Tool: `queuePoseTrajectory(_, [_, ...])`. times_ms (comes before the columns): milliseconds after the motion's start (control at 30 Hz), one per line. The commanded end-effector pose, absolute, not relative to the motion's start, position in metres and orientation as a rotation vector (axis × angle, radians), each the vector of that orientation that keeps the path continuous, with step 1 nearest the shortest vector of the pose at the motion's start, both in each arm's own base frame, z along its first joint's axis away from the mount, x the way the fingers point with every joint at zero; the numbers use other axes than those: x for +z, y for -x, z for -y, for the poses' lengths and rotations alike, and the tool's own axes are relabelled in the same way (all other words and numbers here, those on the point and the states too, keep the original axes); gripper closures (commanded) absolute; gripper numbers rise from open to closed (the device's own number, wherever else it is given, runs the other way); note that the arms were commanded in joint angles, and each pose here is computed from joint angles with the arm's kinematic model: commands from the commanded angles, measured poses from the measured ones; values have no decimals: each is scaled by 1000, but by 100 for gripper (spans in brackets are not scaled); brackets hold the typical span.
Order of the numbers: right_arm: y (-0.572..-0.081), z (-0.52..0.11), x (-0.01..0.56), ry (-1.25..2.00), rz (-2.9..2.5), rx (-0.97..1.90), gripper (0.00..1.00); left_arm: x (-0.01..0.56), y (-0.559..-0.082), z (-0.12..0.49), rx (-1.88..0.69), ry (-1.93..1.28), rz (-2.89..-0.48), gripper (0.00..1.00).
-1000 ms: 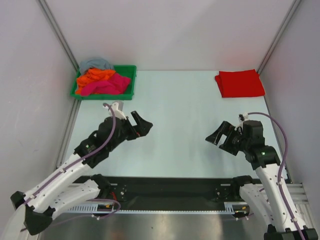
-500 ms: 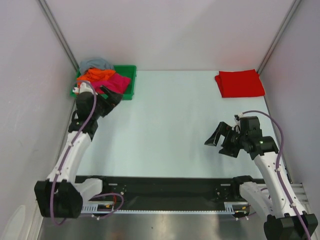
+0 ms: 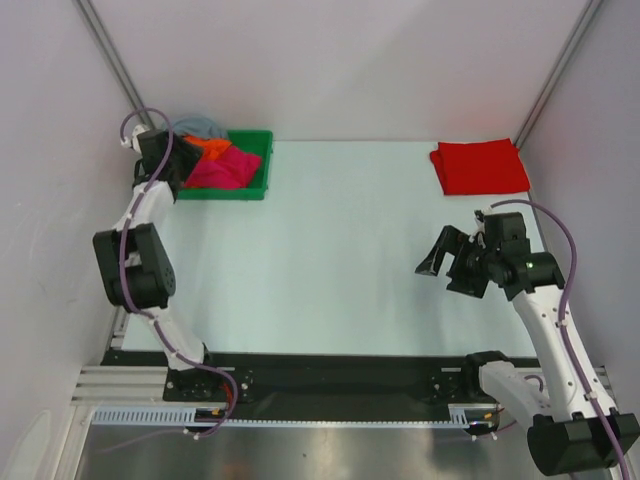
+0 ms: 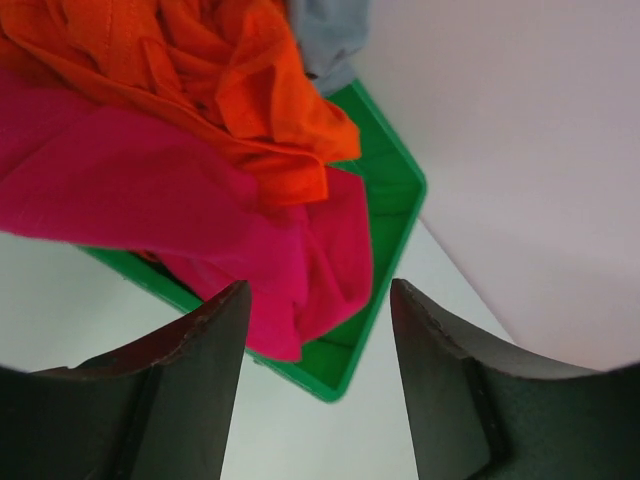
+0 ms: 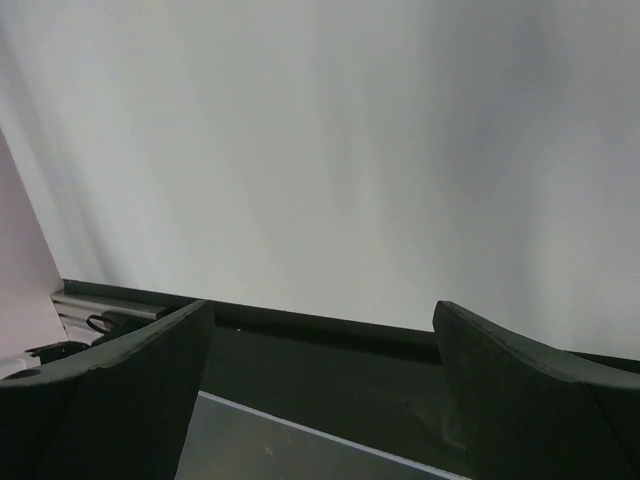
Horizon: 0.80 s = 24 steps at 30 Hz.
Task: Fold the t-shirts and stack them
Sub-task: Grab the tshirt from the pile
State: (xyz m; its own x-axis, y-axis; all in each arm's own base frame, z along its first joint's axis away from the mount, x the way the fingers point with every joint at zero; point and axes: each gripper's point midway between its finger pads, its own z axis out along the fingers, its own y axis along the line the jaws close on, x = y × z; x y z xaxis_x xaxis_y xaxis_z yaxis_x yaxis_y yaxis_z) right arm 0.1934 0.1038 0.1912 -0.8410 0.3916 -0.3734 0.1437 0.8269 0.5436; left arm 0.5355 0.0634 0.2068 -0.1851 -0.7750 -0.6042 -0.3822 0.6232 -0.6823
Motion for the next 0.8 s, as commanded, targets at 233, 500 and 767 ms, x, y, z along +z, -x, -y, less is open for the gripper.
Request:
queuePoseTrajectory(233, [-236, -91, 196, -432, -2515, 580, 0, 220, -648, -99, -394, 931, -1733, 34])
queuePoseTrajectory(500, [-262, -84, 195, -442, -2509, 518, 0, 220, -657, -111, -335, 981, -1713, 35])
queuePoseTrajectory(767, [-273, -76, 189, -476, -2504, 521, 0, 225, -618, -98, -198, 981, -1777, 34])
